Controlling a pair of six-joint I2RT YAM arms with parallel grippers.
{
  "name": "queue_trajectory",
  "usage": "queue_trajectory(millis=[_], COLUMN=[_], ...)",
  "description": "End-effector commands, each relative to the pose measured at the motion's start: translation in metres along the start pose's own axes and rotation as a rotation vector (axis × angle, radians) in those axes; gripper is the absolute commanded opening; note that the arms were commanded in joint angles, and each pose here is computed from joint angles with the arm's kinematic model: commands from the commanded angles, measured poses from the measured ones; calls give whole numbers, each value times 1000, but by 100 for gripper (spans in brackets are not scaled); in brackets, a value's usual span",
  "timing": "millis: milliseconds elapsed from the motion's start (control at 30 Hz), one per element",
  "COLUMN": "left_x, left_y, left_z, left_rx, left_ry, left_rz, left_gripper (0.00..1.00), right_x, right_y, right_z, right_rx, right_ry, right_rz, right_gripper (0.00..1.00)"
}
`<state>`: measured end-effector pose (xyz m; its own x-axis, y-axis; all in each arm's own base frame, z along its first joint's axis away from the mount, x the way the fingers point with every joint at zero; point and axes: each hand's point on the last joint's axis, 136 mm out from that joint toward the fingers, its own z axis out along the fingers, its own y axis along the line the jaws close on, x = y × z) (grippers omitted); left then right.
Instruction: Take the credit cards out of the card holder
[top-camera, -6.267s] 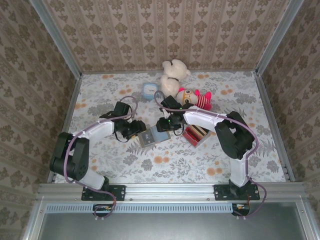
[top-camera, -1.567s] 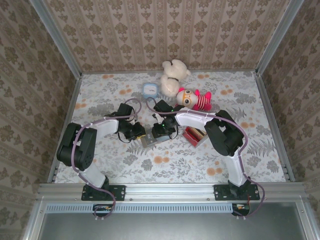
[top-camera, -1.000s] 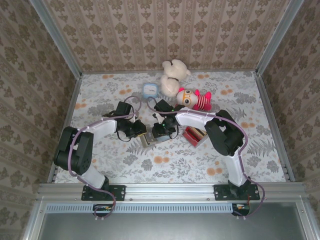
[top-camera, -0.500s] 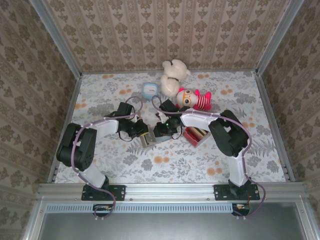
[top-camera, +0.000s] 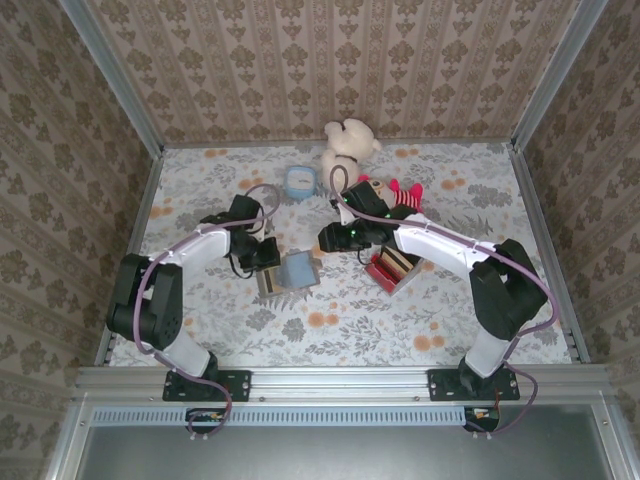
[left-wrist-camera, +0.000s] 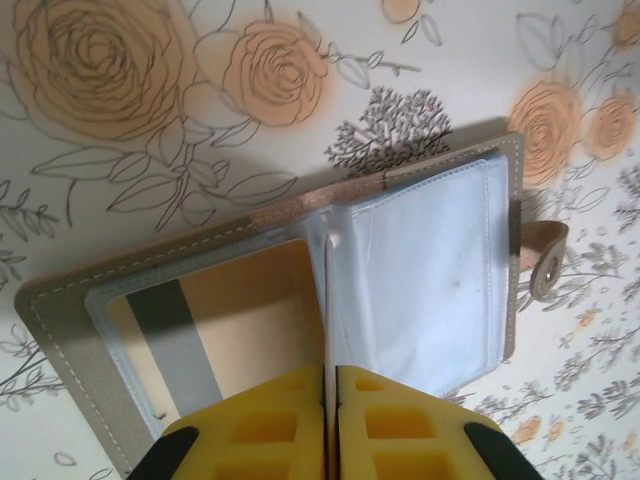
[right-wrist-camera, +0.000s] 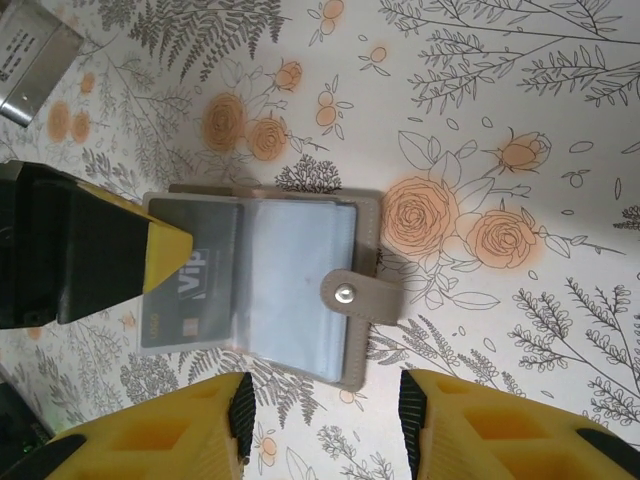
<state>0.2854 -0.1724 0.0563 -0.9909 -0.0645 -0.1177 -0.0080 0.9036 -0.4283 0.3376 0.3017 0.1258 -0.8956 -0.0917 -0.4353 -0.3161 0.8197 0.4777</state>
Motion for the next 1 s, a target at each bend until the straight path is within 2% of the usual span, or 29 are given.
queue_trajectory(millis=[0,100,233,333,433,600,667,967], left_x=[-5,-8,-9,-10,-12,-16,-13,-3], left_y=[-24,-50,-78,-80,-67,-26,-14,-1], left_z=[-10,-7,-6,-8,-13,-16,-12,7], left_rx=[111,260,408,427,372,261,247,253], left_ry=[-14,-13,9,7,-19,-76,-74,-44], left_rz=[-10,-38,-42,-42,-56,-160,-197,-251], left_gripper=[28,40,49,52,54,54,51,37], right_x=[1,1,0,0,1,10,16,39], right_y=[-9,-10,-11,-11,-8,9,18,33], right_z=[-7,-7,-8,-8,-6,12,24,74], right_rx=[40,43,40,40,27,13,10,22], right_ry=[-28,-29,-32,-33,-28,29,63,194], right_rz=[24,27,34,32,26,-36,-55,-67], right_gripper=[49,49,49,49,49,48,46,34])
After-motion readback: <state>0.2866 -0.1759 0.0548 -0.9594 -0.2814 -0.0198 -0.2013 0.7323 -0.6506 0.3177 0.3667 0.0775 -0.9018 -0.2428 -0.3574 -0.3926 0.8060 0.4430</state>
